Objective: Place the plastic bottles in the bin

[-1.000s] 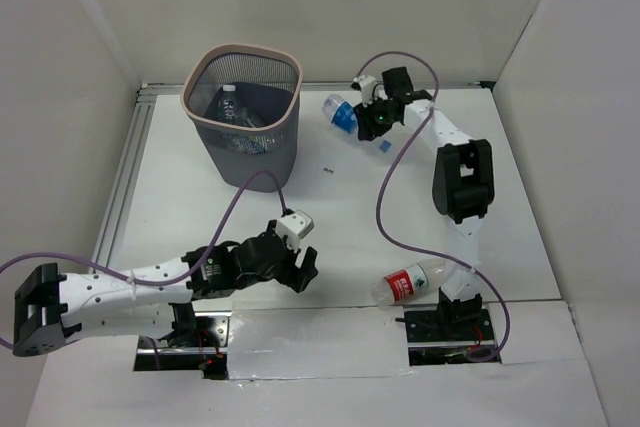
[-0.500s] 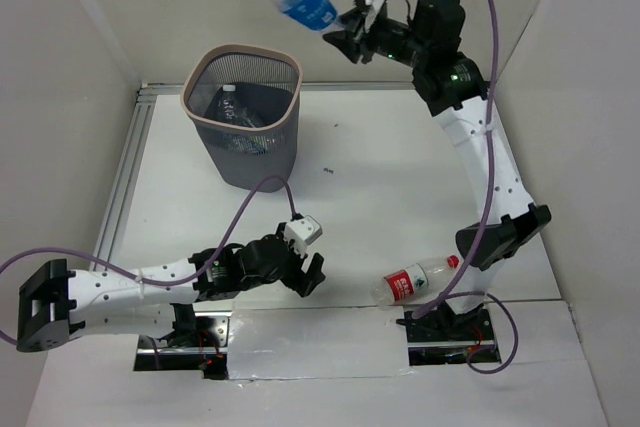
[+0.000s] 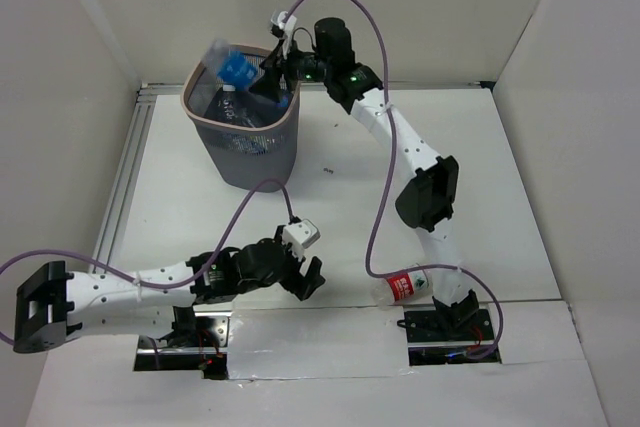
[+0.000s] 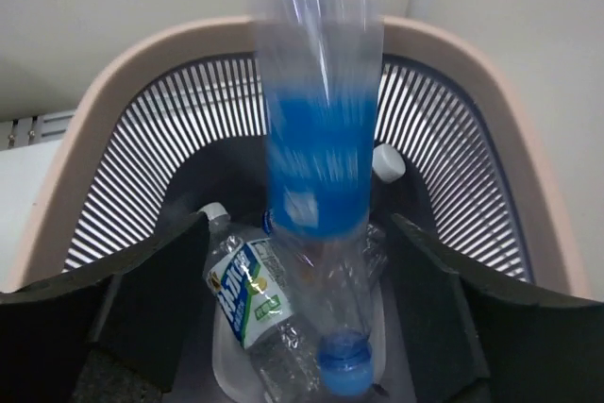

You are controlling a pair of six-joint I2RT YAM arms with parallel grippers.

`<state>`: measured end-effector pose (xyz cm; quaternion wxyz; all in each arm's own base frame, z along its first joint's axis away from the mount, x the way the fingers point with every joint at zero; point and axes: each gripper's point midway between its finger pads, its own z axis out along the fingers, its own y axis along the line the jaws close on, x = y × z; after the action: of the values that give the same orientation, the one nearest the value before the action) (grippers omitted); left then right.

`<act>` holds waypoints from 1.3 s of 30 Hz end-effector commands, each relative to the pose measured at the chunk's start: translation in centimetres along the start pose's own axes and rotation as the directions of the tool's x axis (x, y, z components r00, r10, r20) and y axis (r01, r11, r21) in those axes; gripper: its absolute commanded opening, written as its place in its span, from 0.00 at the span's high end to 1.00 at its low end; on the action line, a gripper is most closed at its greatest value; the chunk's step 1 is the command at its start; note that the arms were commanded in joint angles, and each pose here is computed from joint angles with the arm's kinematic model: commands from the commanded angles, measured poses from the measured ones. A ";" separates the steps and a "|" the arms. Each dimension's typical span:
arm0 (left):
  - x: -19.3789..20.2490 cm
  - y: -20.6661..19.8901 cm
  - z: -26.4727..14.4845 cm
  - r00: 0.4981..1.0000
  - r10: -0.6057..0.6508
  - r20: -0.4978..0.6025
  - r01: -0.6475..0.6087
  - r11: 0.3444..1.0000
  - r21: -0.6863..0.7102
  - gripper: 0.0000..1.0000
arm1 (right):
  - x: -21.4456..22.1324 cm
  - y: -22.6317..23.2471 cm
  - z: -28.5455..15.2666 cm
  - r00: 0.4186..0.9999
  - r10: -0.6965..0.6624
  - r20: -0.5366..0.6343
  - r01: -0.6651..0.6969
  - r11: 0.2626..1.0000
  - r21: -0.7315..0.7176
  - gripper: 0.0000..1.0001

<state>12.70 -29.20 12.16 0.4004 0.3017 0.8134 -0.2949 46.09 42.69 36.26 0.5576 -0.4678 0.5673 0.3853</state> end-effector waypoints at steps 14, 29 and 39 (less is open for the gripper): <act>-5.8 -5.2 5.2 0.972 0.205 0.113 -0.221 0.963 0.154 0.00 | -9.6 -5.0 -14.5 0.998 -0.006 0.063 -0.017 0.933 0.361 0.82; -6.2 -12.9 11.6 0.942 0.319 0.103 -0.333 0.858 0.392 0.00 | 6.4 -5.1 -40.7 0.924 0.374 -0.081 -0.238 0.728 0.643 0.09; -3.1 -14.2 15.5 0.926 0.375 0.032 -0.359 0.853 0.379 0.06 | 7.8 -1.6 -45.0 0.908 0.418 -0.016 -0.310 0.699 0.645 0.09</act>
<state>11.09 -48.29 8.68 0.3366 0.5236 0.7012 -0.3477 37.73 -2.66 31.40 0.5378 -0.1392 0.8032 0.2151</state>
